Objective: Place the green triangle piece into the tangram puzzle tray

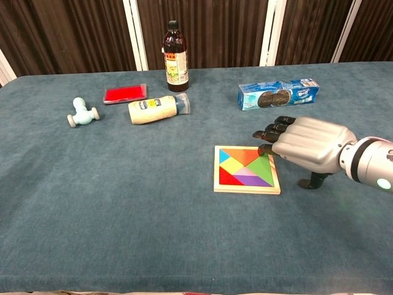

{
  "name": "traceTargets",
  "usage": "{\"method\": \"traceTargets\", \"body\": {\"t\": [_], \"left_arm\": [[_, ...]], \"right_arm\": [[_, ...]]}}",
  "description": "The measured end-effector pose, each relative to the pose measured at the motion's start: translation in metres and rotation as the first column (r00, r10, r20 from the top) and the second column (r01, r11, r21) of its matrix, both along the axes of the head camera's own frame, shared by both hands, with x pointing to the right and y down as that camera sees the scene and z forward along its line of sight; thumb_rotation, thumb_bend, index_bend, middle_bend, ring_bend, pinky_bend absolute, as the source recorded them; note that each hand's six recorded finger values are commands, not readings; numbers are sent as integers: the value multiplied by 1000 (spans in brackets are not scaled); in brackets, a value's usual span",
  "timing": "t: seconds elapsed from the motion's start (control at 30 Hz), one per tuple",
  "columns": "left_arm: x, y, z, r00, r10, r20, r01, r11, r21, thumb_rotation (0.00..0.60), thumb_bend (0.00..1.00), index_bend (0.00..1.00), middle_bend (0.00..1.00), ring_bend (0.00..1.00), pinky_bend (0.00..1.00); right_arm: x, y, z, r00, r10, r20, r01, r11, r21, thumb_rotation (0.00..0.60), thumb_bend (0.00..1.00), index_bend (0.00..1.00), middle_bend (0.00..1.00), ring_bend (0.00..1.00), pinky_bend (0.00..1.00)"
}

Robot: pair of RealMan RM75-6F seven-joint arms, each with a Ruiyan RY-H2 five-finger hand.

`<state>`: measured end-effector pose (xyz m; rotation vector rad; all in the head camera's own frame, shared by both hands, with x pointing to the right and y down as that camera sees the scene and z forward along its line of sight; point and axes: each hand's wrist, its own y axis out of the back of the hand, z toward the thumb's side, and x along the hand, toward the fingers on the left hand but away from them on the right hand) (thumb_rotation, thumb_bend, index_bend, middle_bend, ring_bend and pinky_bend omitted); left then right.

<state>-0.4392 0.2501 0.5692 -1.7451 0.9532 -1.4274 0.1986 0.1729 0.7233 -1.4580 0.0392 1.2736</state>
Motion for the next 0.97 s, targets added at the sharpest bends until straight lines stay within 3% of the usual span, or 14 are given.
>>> {"method": "traceTargets", "body": {"t": [0.13, 0.27, 0.47, 0.57, 0.67, 0.7, 0.8, 0.87, 0.97], "left_arm": [[0, -1, 0, 1000, -1, 0, 1, 1000, 3, 600, 441, 0, 0, 0, 0], [0, 0, -3, 1000, 1, -3, -1, 1000, 10, 600, 443, 0, 0, 0, 0], [0, 6, -7, 1000, 7, 2, -7, 1000, 15, 600, 443, 0, 0, 0, 0], [1, 5, -4, 1000, 14, 8, -14, 1000, 10, 600, 444, 0, 0, 0, 0], [4, 7, 0, 999, 31, 26, -31, 1000, 0, 600, 444, 0, 0, 0, 0], [5, 8, 1, 999, 39, 32, -38, 999, -5, 600, 445, 0, 0, 0, 0], [10, 11, 7, 997, 62, 54, -60, 998, -33, 600, 446, 0, 0, 0, 0], [12, 13, 11, 996, 65, 60, -62, 997, -49, 600, 446, 0, 0, 0, 0], [14, 12, 10, 996, 63, 64, -60, 998, -35, 600, 445, 0, 0, 0, 0]], "right_arm": [[0, -1, -5, 1000, 7, 14, -8, 1000, 12, 600, 408, 286, 0, 0, 0], [2, -3, -15, 998, 35, 58, -38, 999, 38, 600, 408, 194, 0, 0, 0], [31, 2, -52, 963, 174, 206, -190, 980, 60, 600, 327, 8, 0, 0, 0], [67, 13, -78, 920, 277, 278, -310, 947, 83, 600, 266, 0, 0, 0, 0], [112, 30, -109, 848, 396, 353, -455, 884, 103, 600, 256, 0, 0, 0, 0], [131, 38, -121, 811, 441, 384, -514, 851, 107, 600, 254, 0, 0, 0, 0], [170, 62, -149, 732, 525, 434, -618, 779, 101, 600, 253, 0, 0, 0, 0], [185, 69, -160, 707, 545, 451, -645, 759, 94, 600, 252, 0, 0, 0, 0], [199, 72, -169, 701, 553, 450, -657, 747, 106, 600, 252, 0, 0, 0, 0]]}}
